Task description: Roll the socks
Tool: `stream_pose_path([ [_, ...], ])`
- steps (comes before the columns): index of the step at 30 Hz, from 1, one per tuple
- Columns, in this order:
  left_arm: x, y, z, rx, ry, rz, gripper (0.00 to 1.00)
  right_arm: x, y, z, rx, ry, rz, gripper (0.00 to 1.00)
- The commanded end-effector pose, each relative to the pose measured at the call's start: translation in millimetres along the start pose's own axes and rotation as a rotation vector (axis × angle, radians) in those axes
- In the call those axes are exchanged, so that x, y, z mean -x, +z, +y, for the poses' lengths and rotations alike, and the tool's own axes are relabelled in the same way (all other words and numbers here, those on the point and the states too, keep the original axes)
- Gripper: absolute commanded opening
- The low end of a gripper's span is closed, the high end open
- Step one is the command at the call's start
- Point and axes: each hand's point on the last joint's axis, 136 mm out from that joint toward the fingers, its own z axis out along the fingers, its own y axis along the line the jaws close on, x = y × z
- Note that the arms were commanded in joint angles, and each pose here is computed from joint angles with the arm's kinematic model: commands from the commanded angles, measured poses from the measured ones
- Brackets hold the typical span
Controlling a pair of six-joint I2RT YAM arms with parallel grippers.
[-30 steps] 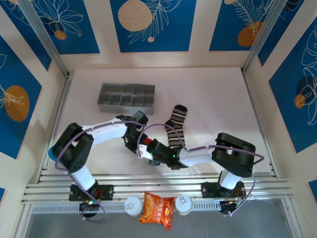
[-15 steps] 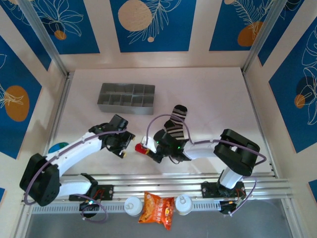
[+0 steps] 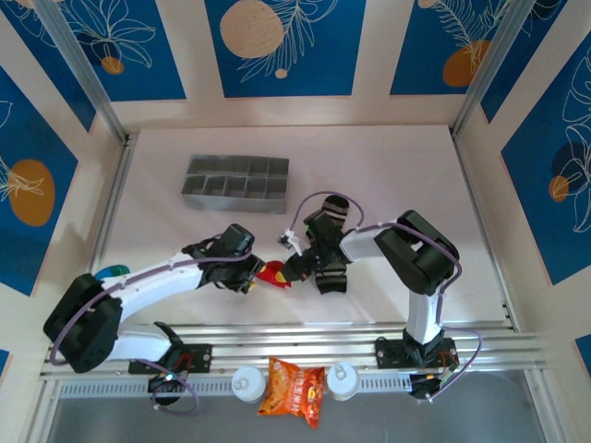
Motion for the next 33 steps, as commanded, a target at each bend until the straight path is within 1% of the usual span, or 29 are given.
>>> stream_pose_path([
  [1, -5, 12, -4, -0.010, 0.006, 0.019, 0.43, -34, 3, -16, -0.009, 0.214, 0.096, 0.00],
  [7, -7, 30, -12, 0.004, 0.029, 0.022, 0.41, -37, 3, -21, -0.001, 0.263, 0.107, 0.00],
  [9, -8, 37, -11, 0.028, 0.042, 0.022, 0.41, -38, 4, -21, -0.002, 0.262, 0.111, 0.00],
  [11, -8, 43, -9, 0.051, 0.048, 0.015, 0.40, -39, 5, -21, -0.010, 0.253, 0.121, 0.00],
  [15, -1, 50, 8, 0.126, 0.039, -0.018, 0.39, -40, 9, -23, -0.063, 0.213, 0.154, 0.00],
  [16, 0, 51, 12, 0.142, 0.033, -0.023, 0.38, -40, 9, -25, -0.077, 0.207, 0.157, 0.02],
  [17, 1, 52, 18, 0.163, 0.025, -0.025, 0.36, -39, 8, -26, -0.095, 0.196, 0.155, 0.06],
  [20, -1, 53, 42, 0.282, -0.001, -0.012, 0.24, -30, 4, -25, -0.146, 0.144, 0.125, 0.22],
  [21, -2, 53, 50, 0.320, -0.006, -0.006, 0.20, -27, 1, -22, -0.162, 0.111, 0.107, 0.26],
  [23, -3, 49, 64, 0.395, -0.019, 0.000, 0.16, -19, -5, -12, -0.192, 0.013, 0.063, 0.33],
  [25, -2, 42, 76, 0.453, -0.037, -0.004, 0.15, -15, -11, -2, -0.247, -0.116, 0.018, 0.37],
  [27, -2, 38, 80, 0.483, -0.039, -0.002, 0.15, -9, -20, 11, -0.336, -0.296, -0.054, 0.39],
  [29, -3, 32, 79, 0.505, -0.029, -0.001, 0.15, -10, -29, 19, -0.428, -0.430, -0.113, 0.48],
  [31, -3, 26, 76, 0.529, -0.014, 0.004, 0.15, -13, -34, 22, -0.521, -0.525, -0.129, 0.51],
  [33, -5, 22, 74, 0.553, -0.007, 0.014, 0.15, -20, -34, 24, -0.587, -0.589, -0.113, 0.54],
])
